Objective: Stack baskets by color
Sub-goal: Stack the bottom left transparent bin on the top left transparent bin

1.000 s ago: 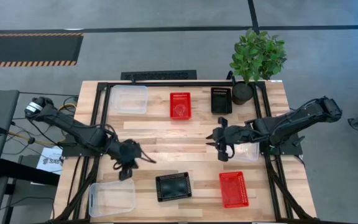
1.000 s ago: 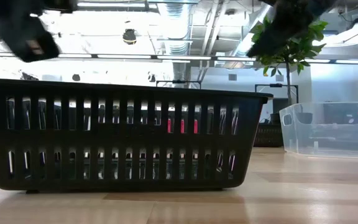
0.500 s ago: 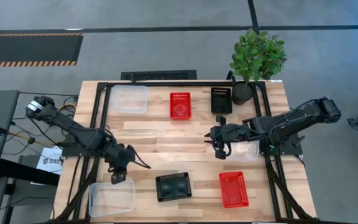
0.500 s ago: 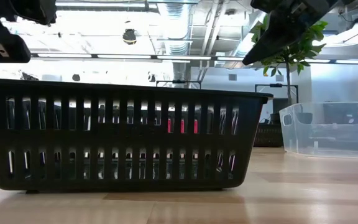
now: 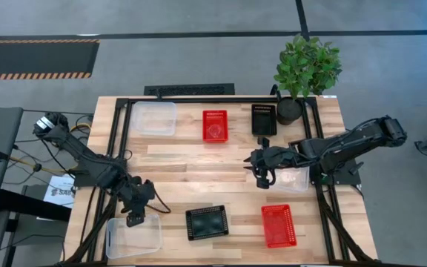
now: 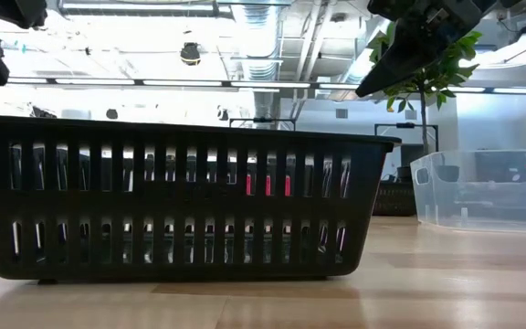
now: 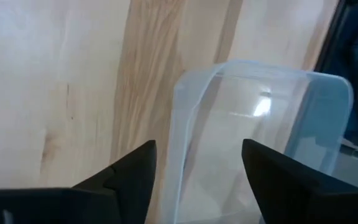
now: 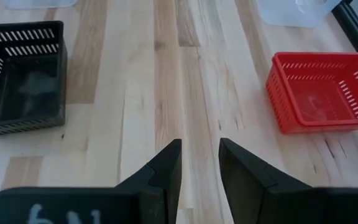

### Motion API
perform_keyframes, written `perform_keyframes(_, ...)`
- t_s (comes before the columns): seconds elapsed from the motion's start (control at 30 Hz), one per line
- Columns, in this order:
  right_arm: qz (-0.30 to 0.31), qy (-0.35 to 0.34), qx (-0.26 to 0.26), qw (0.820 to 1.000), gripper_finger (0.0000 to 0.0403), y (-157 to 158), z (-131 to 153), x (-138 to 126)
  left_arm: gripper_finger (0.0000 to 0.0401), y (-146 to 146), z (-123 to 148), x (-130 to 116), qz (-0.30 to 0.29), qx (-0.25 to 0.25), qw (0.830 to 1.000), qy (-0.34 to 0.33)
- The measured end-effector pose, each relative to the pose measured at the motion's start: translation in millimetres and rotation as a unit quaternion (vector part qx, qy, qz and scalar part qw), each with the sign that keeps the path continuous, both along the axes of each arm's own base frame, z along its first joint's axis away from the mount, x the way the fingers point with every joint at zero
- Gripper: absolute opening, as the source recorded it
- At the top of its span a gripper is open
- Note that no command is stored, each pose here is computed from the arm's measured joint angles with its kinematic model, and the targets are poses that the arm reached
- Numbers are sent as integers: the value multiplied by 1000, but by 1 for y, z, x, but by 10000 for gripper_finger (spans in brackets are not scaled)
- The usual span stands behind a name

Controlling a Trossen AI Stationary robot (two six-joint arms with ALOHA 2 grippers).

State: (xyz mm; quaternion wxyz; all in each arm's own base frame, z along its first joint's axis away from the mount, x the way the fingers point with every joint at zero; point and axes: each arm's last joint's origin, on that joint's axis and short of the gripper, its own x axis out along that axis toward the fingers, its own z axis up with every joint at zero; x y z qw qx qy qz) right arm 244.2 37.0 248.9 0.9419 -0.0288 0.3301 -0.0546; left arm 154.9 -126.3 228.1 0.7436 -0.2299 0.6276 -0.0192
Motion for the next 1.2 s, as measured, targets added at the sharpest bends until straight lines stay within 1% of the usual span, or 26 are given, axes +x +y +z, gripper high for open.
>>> perform_keyframes(0.1, 0, 0, -1, 1000, 127, 0, 0, 0, 226, -8, -7, 0, -1, 8, 1000, 18)
perform_keyframes(0.2, 1, 0, -1, 1000, 127, 0, 0, 0, 225, -15, -19, 5, -16, 25, 999, 36)
perform_keyframes(0.33, 1, 0, -1, 1000, 127, 0, 0, 0, 225, -25, -40, 16, -30, 51, 997, 58)
perform_keyframes(0.4, 1, 0, -1, 1000, 127, 0, 0, 0, 225, -30, -52, 21, -33, 56, 995, 74)
perform_keyframes(0.63, 5, 1, -6, 1000, 127, 0, 0, 0, 224, -39, -86, 28, -96, 83, 985, 121)
perform_keyframes(0.8, 5, 1, -7, 1000, 127, 0, 0, 0, 223, -39, -88, 28, -145, 90, 979, 115)
perform_keyframes(0.87, 5, 1, -7, 1000, 127, 0, 0, 0, 215, -38, -87, 28, -162, 93, 977, 106)
perform_keyframes(0.93, 6, 1, -7, 1000, 127, 0, 0, 0, 194, -38, -85, 28, -174, 99, 975, 93)
perform_keyframes(1.0, 6, 1, -8, 1000, 127, 0, 0, 0, 162, -37, -84, 28, -181, 103, 974, 92)
perform_keyframes(1.1, 6, 0, -8, 1000, 127, 0, 0, 0, 98, -35, -84, 29, -188, 92, 973, 97)
perform_keyframes(1.2, 6, 0, -8, 1000, 127, 0, 0, 0, 26, -32, -84, 32, -189, 60, 974, 112)
